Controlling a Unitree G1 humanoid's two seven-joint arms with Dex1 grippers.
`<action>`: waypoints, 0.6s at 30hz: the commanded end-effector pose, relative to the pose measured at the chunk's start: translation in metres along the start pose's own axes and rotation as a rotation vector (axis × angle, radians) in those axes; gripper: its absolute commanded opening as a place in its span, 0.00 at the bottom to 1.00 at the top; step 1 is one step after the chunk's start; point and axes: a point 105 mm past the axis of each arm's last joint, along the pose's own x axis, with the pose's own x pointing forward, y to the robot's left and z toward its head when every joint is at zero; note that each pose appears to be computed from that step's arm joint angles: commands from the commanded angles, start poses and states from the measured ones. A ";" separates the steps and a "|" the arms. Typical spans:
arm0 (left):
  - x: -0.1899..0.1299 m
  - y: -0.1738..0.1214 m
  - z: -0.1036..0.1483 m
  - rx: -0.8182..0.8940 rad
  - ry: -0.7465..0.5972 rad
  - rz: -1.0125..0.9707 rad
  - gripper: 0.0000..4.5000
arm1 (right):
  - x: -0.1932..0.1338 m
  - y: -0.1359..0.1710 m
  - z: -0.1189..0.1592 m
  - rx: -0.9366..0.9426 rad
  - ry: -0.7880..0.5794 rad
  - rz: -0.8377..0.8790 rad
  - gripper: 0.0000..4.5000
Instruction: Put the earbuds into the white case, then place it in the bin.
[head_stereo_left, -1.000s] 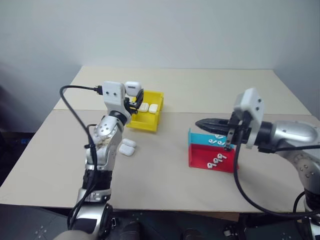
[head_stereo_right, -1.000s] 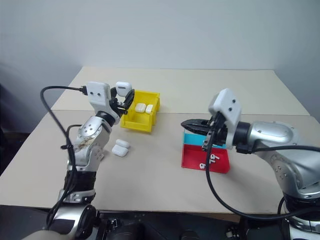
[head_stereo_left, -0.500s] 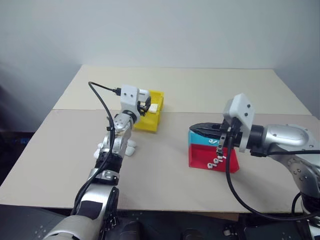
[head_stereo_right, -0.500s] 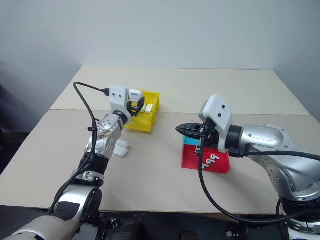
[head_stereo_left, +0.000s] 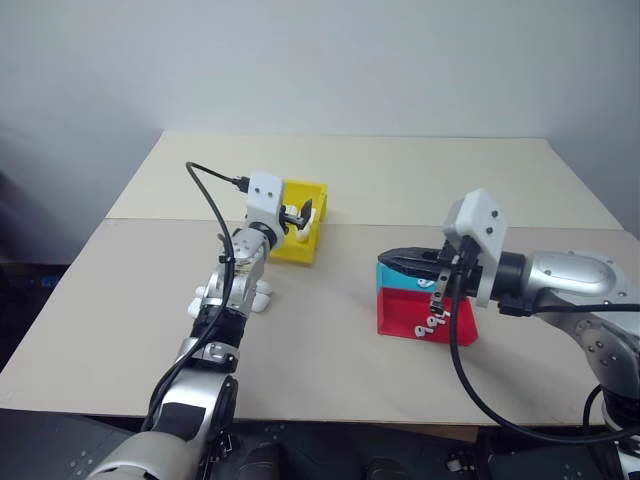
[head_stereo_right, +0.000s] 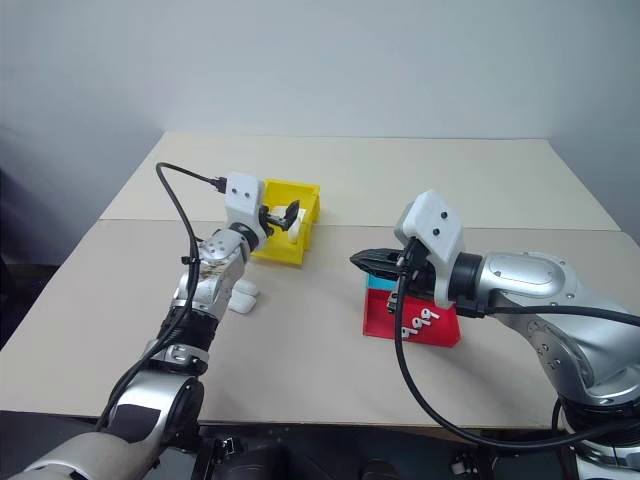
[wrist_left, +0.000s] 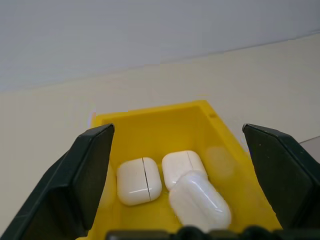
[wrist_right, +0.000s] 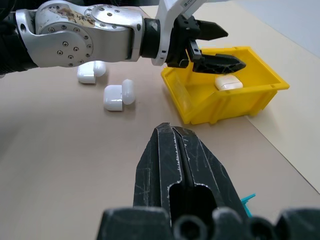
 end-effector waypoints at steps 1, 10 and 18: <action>-0.019 0.006 0.033 -0.036 -0.113 -0.063 1.00 | -0.003 -0.002 0.007 -0.029 -0.035 -0.026 0.00; -0.124 0.012 0.056 0.038 -0.071 -0.346 1.00 | 0.001 -0.012 -0.016 -0.039 -0.122 -0.115 0.00; -0.212 0.004 0.050 0.046 0.080 -0.452 1.00 | -0.015 -0.004 -0.037 0.032 -0.085 0.006 0.00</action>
